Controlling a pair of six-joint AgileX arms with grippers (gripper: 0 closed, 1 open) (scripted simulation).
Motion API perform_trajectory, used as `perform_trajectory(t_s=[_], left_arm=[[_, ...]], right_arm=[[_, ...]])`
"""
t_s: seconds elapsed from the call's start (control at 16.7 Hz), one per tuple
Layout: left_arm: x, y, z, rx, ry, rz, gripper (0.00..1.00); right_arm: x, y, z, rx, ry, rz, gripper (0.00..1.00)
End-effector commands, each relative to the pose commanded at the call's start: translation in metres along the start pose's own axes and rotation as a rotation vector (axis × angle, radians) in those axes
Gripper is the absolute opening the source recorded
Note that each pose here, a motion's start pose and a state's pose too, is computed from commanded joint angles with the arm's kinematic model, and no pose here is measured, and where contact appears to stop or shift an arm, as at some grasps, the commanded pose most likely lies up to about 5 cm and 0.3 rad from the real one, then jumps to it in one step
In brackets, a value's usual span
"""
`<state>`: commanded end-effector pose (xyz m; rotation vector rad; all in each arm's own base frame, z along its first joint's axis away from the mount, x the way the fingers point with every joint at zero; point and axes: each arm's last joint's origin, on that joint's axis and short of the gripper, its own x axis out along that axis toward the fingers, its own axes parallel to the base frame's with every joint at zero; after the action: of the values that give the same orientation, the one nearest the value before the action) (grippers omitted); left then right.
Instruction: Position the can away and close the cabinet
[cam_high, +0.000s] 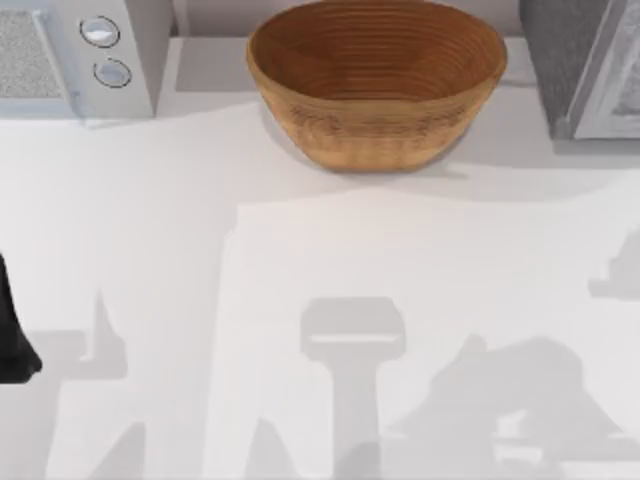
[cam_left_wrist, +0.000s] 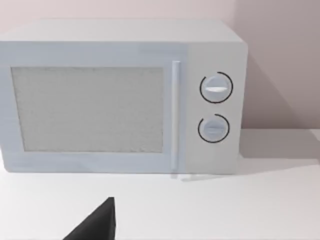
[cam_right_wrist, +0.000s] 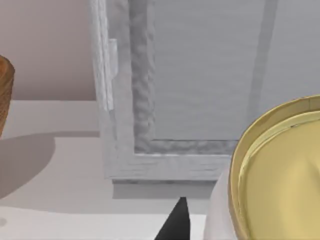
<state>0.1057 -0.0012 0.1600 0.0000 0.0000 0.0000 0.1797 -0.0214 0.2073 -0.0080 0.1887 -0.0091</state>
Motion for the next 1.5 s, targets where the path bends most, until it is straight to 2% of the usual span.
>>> perform_trajectory(t_s=[0.24, 0.48, 0.72, 1.08, 1.26, 1.5], left_arm=[[0.0, 0.0, 0.0, 0.0, 0.0, 0.0, 1.0], [0.0, 0.0, 0.0, 0.0, 0.0, 0.0, 1.0], [0.0, 0.0, 0.0, 0.0, 0.0, 0.0, 1.0], [0.0, 0.0, 0.0, 0.0, 0.0, 0.0, 1.0], [0.0, 0.0, 0.0, 0.0, 0.0, 0.0, 1.0], [0.0, 0.0, 0.0, 0.0, 0.0, 0.0, 1.0]], right_arm=[[-0.037, 0.011, -0.017, -0.002, -0.082, 0.002, 0.0], [-0.059, 0.017, -0.041, 0.002, -0.16, 0.006, 0.0], [-0.064, 0.02, -0.058, 0.007, -0.188, 0.009, 0.0], [-0.064, 0.02, -0.059, 0.01, -0.189, 0.008, 0.0], [-0.067, 0.02, -0.044, 0.01, -0.179, 0.006, 0.0], [-0.073, 0.022, 0.014, 0.009, -0.168, 0.005, 0.0]])
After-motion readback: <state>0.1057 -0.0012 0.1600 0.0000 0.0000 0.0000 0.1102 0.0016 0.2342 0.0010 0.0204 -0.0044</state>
